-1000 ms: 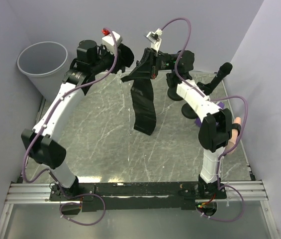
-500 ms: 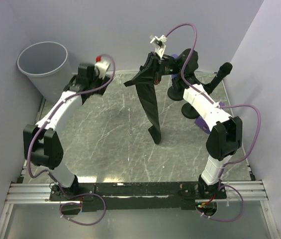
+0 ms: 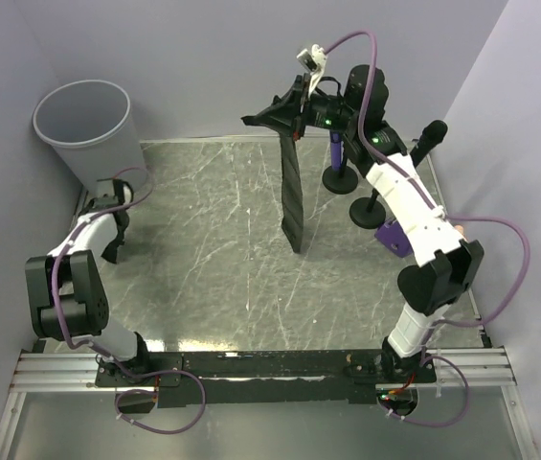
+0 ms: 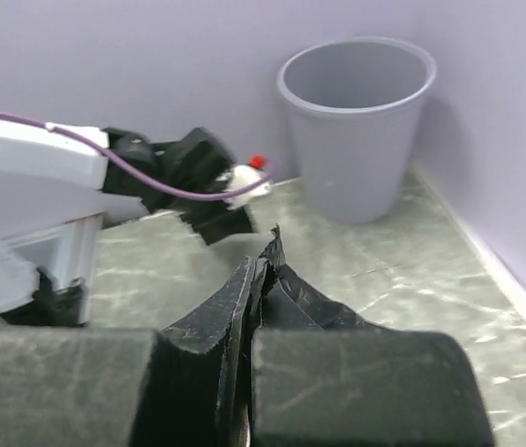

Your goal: Put the trash bags into the trash bin

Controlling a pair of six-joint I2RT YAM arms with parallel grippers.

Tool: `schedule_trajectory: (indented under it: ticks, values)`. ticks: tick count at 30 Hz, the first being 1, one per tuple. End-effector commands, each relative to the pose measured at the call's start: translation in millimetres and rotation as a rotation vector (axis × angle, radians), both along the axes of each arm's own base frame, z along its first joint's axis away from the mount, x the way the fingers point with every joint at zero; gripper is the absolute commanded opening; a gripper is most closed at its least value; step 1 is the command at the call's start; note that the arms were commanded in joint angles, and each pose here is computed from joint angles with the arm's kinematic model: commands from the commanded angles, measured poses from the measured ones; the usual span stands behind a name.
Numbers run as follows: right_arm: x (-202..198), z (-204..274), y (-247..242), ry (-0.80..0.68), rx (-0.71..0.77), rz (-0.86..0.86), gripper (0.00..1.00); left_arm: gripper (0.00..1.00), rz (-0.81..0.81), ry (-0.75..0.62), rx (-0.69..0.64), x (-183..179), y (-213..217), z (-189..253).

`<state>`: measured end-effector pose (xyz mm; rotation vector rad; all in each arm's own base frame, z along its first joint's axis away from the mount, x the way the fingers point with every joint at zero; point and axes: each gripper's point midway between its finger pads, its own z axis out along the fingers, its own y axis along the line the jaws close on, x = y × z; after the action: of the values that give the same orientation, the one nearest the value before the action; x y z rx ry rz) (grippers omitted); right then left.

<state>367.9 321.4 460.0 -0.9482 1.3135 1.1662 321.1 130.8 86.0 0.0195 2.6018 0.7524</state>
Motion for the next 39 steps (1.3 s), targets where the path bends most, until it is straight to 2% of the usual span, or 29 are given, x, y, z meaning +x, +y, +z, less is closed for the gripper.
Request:
schedule_trajectory:
  ticks: [1, 5, 7, 10, 12, 14, 15, 18, 20, 22, 24, 26, 29, 32, 36, 39]
  values:
    - [-12, 32, -13, -0.217, 0.017, -0.129, 0.0, 0.17, 0.141, -0.124, 0.022, -1, 32, 3]
    - [-16, 38, -11, -0.25, 0.005, -0.123, 0.0, 0.49, 0.2, -0.094, 0.005, -9, 48, -19]
    - [-16, 44, -10, -0.247, 0.005, -0.119, 0.0, 0.57, 0.207, -0.111, -0.019, -7, 48, -15]
    - [-16, 61, -10, -0.261, 0.027, -0.122, 0.0, 0.66, 0.135, -0.224, -0.117, 9, 30, 18]
    - [-23, 81, -9, -0.312, 0.055, -0.108, 0.0, 0.67, -0.015, -0.3, -0.218, 19, 2, 44]
    - [-24, 91, -8, -0.328, 0.069, -0.121, 0.0, 0.7, -0.175, -0.388, -0.265, 23, -33, 73]
    - [-24, 101, -9, -0.348, 0.084, -0.157, 0.0, 0.71, -0.303, -0.418, -0.322, 24, -61, 83]
    - [-17, 114, -16, -0.406, 0.122, -0.294, 0.0, 0.82, -0.599, -0.54, -0.344, 19, -128, 118]
    - [-16, 127, -19, -0.464, 0.17, -0.367, 0.0, 0.85, -0.765, -0.567, -0.37, 15, -179, 127]
    - [-20, 135, -18, -0.491, 0.202, -0.358, 0.0, 0.86, -0.894, -0.569, -0.443, 12, -223, 131]
    - [-32, 142, -9, -0.503, 0.203, -0.269, 0.0, 0.87, -0.991, -0.581, -0.543, 11, -258, 139]
    - [-56, 146, 5, -0.517, 0.186, -0.098, 0.0, 0.87, -1.138, -0.624, -0.621, 10, -288, 154]
    - [-77, 152, 12, -0.472, 0.203, 0.045, 0.0, 0.89, -1.35, -0.726, -0.653, 9, -321, 175]
    - [-93, 145, 21, -0.476, 0.207, 0.14, 0.0, 0.91, -1.446, -0.696, -0.705, 18, -349, 181]
    - [-108, 136, 29, -0.465, 0.188, 0.237, 0.0, 0.91, -1.477, -0.673, -0.837, 33, -373, 195]
    - [-116, 133, 31, -0.479, 0.183, 0.279, 0.0, 0.91, -1.55, -0.672, -0.866, 27, -384, 200]
